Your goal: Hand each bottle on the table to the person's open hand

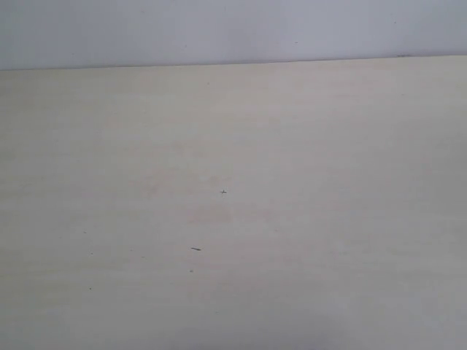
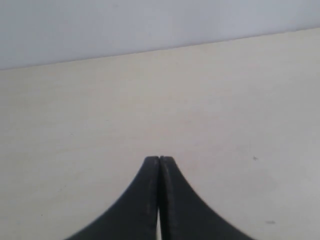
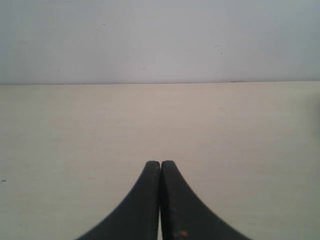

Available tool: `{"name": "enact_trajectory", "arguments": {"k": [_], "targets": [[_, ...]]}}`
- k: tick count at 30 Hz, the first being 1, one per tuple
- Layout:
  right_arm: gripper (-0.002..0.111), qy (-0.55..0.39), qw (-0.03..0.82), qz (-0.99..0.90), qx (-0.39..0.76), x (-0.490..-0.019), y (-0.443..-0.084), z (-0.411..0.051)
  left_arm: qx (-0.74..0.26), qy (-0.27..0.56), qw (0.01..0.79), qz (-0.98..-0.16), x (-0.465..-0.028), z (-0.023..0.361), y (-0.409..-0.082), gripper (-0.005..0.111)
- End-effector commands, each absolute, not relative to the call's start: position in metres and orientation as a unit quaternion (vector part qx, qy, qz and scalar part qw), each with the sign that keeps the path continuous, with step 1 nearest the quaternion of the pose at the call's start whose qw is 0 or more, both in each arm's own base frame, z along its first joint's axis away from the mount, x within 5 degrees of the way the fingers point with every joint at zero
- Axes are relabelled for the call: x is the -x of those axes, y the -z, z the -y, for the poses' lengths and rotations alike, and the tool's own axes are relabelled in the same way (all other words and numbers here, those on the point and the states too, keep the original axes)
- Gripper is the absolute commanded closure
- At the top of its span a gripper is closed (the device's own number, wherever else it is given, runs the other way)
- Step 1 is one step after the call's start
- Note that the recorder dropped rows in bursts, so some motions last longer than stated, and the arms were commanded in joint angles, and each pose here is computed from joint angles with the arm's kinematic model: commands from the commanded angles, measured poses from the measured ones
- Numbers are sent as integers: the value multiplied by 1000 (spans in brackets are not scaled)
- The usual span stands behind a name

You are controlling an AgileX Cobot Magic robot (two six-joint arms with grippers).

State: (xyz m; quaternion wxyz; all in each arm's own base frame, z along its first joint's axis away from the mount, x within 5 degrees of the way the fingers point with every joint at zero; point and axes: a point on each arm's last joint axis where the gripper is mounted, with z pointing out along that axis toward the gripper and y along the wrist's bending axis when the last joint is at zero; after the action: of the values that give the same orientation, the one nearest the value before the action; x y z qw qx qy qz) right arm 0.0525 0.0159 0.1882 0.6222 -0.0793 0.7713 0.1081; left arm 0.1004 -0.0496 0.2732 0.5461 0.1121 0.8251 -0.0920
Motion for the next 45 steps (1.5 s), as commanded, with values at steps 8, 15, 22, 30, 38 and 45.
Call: {"name": "enact_trajectory", "arguments": {"k": [8, 15, 22, 30, 38, 45], "targets": [[108, -106, 625, -770, 77, -52, -187, -16, 303, 140, 590, -735, -59, -16, -271, 107], [108, -106, 625, -770, 77, -52, -187, -16, 262, 118, 587, -756, -60, -14, -258, 107], [108, -106, 625, -770, 77, -52, -187, -16, 69, 81, 622, -776, -65, 2, -251, 107], [108, -106, 625, -770, 77, -52, -187, -16, -26, 47, 599, -799, -65, 8, -224, 107], [108, -106, 625, -770, 77, -52, -187, -16, -28, 48, 644, -763, -50, 7, -222, 107], [108, -106, 625, -770, 77, -52, -187, -16, -28, 48, 631, -774, -47, 7, -216, 107]]}}
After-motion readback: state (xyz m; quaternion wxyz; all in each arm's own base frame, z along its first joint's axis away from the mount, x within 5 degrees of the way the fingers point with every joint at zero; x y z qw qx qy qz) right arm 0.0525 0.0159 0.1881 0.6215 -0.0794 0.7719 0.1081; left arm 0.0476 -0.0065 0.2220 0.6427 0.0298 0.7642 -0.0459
